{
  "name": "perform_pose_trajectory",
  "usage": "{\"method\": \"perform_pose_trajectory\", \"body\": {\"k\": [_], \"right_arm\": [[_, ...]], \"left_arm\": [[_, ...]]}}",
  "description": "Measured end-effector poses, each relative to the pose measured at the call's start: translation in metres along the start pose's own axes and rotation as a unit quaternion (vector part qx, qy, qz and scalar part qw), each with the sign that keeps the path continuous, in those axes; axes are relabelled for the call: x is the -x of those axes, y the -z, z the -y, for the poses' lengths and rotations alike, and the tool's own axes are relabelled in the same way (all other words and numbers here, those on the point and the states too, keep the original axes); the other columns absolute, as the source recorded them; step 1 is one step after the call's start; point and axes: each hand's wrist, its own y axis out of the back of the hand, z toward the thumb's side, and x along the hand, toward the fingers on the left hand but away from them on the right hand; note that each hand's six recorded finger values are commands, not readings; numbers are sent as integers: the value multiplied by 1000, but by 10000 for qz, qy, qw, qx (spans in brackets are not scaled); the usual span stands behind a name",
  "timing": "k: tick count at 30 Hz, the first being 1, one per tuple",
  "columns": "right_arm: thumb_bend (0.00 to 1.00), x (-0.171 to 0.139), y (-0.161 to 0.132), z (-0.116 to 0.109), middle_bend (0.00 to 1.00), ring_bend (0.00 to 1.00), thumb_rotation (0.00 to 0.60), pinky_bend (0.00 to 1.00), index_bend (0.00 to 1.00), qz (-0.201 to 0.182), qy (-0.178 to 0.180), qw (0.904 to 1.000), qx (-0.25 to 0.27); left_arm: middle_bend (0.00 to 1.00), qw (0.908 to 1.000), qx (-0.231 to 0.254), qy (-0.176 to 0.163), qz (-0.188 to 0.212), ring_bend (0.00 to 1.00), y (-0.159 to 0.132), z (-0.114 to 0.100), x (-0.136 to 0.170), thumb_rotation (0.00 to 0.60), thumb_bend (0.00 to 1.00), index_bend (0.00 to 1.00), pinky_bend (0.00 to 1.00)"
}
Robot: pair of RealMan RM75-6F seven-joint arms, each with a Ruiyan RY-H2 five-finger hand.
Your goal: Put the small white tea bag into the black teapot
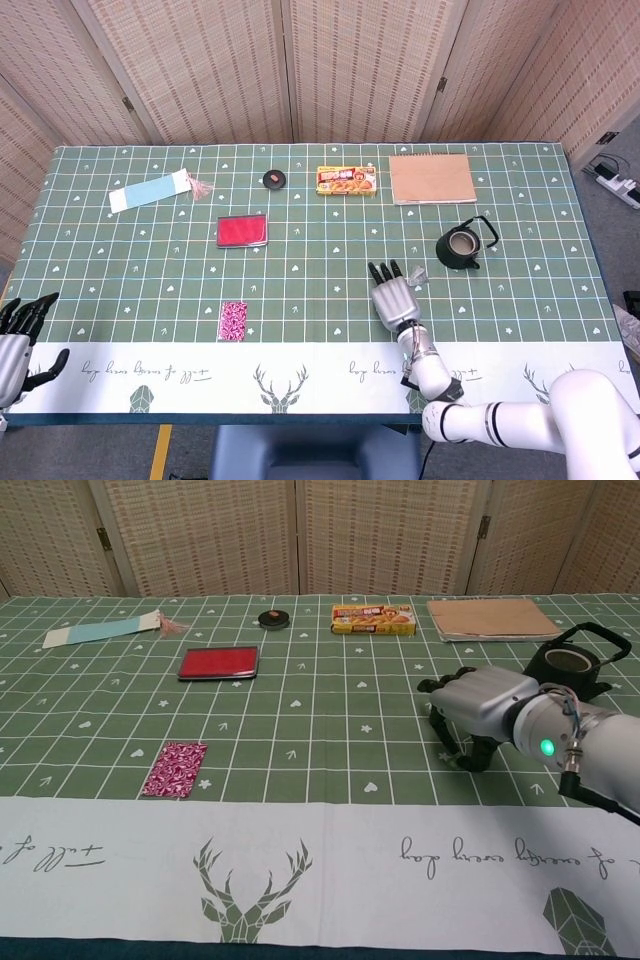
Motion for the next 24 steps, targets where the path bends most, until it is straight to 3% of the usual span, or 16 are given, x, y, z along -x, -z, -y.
{"method": "perform_pose_trajectory", "body": {"k": [15, 24], "right_arm": [[439, 0, 1, -1, 0, 0, 600, 0, 615, 71, 40, 9999, -117], [440, -15, 5, -26, 1, 0, 600, 0, 615, 1, 313, 9994, 169]], "left_arm": [[80, 10000, 53, -65, 45, 83, 1, -3, 2, 600, 398, 0, 12], [80, 9999, 64, -89, 42, 82, 1, -4, 2, 600, 399, 0, 12]]}}
